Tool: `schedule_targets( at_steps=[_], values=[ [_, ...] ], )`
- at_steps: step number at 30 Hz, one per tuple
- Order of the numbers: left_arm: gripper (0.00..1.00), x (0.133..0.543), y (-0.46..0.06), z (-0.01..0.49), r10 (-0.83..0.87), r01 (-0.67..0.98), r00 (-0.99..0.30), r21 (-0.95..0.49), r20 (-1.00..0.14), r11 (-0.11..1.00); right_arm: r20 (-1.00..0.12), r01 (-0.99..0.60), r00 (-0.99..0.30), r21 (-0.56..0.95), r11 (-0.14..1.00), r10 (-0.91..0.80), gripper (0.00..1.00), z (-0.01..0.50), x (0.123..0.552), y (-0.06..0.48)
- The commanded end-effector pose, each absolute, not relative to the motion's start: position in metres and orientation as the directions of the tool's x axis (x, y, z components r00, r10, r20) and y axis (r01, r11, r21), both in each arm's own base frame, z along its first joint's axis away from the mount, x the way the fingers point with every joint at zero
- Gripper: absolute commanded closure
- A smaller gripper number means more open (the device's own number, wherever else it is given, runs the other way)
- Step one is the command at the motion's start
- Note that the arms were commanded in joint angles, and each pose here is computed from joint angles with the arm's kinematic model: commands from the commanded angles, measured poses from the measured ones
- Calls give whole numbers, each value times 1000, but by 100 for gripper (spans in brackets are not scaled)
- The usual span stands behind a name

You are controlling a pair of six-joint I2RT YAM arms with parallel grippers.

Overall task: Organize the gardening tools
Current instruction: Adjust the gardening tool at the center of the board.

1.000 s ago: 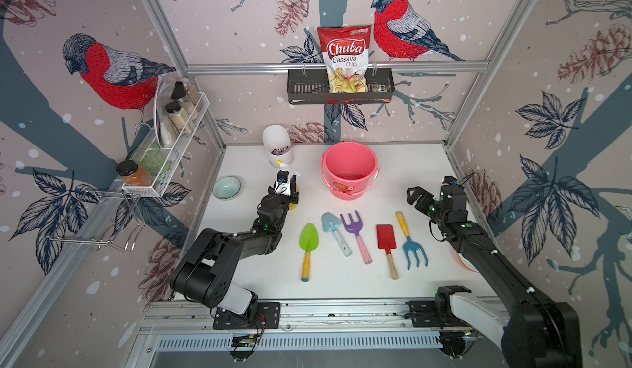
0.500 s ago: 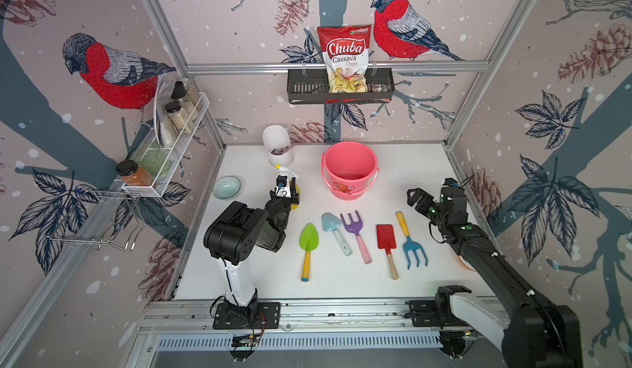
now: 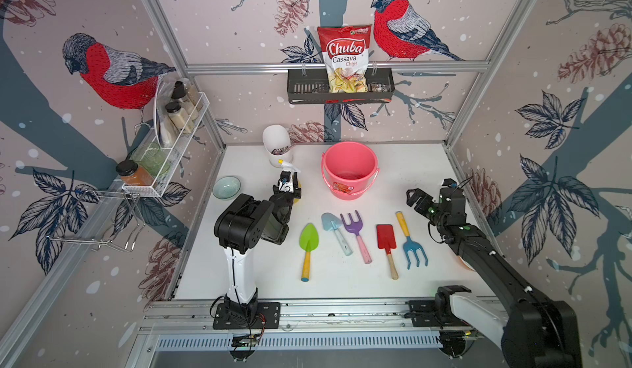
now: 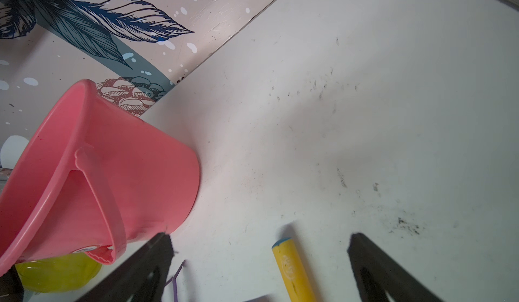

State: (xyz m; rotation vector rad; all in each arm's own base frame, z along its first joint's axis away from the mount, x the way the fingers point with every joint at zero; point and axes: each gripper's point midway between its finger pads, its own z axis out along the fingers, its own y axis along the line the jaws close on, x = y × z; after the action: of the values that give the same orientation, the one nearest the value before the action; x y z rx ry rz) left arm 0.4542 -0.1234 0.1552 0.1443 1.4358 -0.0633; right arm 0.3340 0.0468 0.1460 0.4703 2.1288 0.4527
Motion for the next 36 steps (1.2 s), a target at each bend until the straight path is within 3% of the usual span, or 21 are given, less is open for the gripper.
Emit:
schedule_targets(
  at_steps=[1, 2, 5, 8, 16, 27, 36],
  values=[
    [100, 445, -114, 194, -15, 97, 292, 14, -956, 995, -706, 140, -504, 502, 853, 498, 0, 158, 341, 49],
    [99, 445, -113, 194, -21, 95, 290, 7, -957, 995, -707, 140, -501, 503, 853, 500, 0, 158, 341, 48],
    [72, 443, -113, 193, -30, 98, 285, -2, -958, 995, -704, 139, -505, 505, 852, 499, 0, 157, 341, 49],
    [55, 442, -111, 194, -39, 94, 284, -13, -958, 996, -702, 139, -508, 505, 852, 499, 0, 155, 341, 49],
    [39, 438, -109, 199, -47, 94, 291, -20, -956, 995, -706, 136, -502, 506, 852, 500, 0, 156, 338, 49],
    [3, 423, -105, 209, -48, 91, 301, -21, -953, 996, -707, 123, -497, 517, 847, 504, 0, 162, 339, 51],
    [3, 402, -92, 208, -90, 51, 275, -79, -957, 996, -715, 111, -483, 522, 846, 505, 0, 171, 337, 51]
  ],
)
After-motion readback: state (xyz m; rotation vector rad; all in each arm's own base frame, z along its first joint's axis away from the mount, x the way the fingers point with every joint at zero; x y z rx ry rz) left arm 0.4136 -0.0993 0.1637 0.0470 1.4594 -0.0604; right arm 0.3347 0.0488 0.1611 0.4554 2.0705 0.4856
